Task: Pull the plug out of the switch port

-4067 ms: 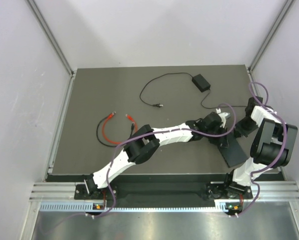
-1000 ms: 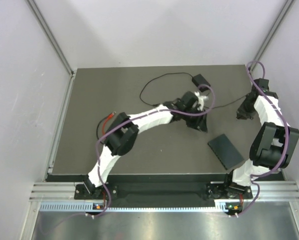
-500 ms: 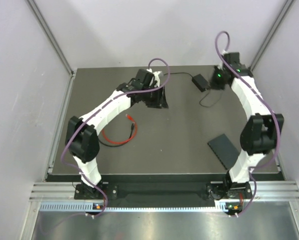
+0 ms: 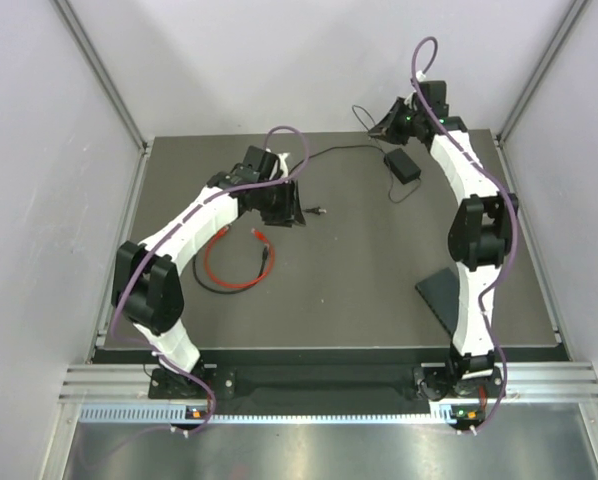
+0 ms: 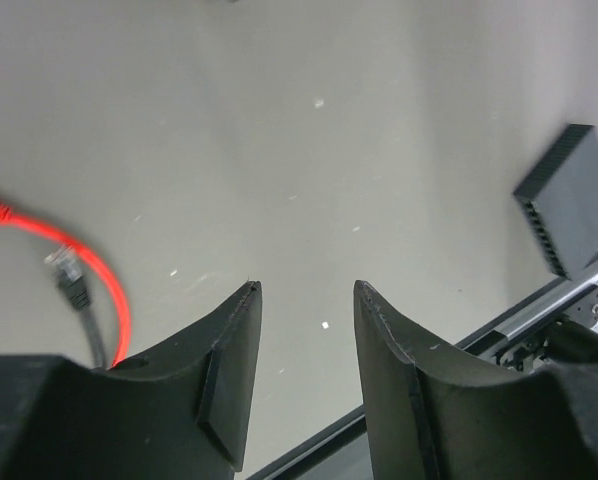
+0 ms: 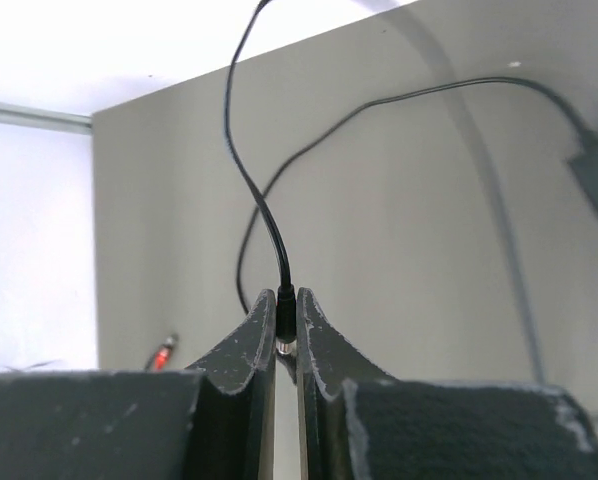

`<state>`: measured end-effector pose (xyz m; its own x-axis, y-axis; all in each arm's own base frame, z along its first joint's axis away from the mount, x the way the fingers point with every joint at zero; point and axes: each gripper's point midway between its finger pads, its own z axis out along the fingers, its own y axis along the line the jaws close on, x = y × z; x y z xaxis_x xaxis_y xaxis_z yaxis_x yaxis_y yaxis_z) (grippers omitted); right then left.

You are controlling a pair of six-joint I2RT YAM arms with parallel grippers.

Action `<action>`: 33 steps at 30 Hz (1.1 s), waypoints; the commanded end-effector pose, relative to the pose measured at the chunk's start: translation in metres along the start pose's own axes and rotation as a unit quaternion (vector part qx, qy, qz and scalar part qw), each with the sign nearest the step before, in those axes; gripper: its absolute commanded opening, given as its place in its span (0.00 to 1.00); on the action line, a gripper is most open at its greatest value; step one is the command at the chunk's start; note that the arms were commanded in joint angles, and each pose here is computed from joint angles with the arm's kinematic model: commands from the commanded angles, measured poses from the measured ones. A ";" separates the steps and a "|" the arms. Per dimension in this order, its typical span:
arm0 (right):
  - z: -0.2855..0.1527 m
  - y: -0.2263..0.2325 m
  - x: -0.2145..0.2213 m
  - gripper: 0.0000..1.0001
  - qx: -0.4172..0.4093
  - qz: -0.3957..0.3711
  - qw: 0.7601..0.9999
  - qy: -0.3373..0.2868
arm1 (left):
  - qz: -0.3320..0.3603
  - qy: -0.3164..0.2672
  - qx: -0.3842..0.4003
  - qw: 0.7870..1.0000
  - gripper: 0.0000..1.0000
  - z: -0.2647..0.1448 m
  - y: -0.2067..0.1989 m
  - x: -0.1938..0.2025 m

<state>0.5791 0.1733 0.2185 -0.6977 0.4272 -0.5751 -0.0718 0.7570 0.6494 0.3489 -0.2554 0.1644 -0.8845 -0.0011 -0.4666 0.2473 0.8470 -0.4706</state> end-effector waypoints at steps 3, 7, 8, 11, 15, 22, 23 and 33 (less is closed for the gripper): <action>0.033 -0.001 -0.012 0.06 -0.025 0.036 0.999 -0.031 | 0.006 -0.024 -0.004 1.000 0.47 -0.023 0.006 -0.005; 0.041 -0.054 -0.009 0.05 0.049 0.076 0.995 -0.030 | 0.003 -0.022 -0.020 1.000 0.47 -0.027 0.015 -0.002; 0.043 -0.061 -0.004 0.03 0.056 0.082 0.995 -0.022 | 0.003 -0.019 -0.025 1.000 0.47 -0.028 0.018 0.000; 0.049 -0.052 0.016 0.03 0.027 0.067 0.997 0.012 | 0.004 -0.025 -0.035 0.999 0.47 -0.032 0.024 0.002; 0.066 -0.006 0.054 0.05 -0.030 0.029 0.998 0.056 | -0.006 -0.024 -0.037 0.999 0.47 -0.029 0.031 -0.001; 0.107 0.047 0.134 0.14 -0.099 0.051 0.983 0.144 | -0.012 -0.014 -0.034 0.999 0.47 -0.024 0.031 0.001; 0.109 0.049 0.140 0.21 -0.101 0.052 0.982 0.150 | -0.012 -0.014 -0.034 0.999 0.47 -0.025 0.031 0.001; 0.044 0.057 0.104 0.66 -0.054 -0.012 0.990 0.132 | 0.005 -0.024 -0.042 0.999 0.47 -0.034 0.031 -0.005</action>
<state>0.5248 0.3193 0.0786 -0.9305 0.2389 -0.2777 -0.0461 0.6757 0.7358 0.3436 -0.2141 0.1600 -0.8866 -0.0263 -0.4618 0.1896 0.8900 -0.4146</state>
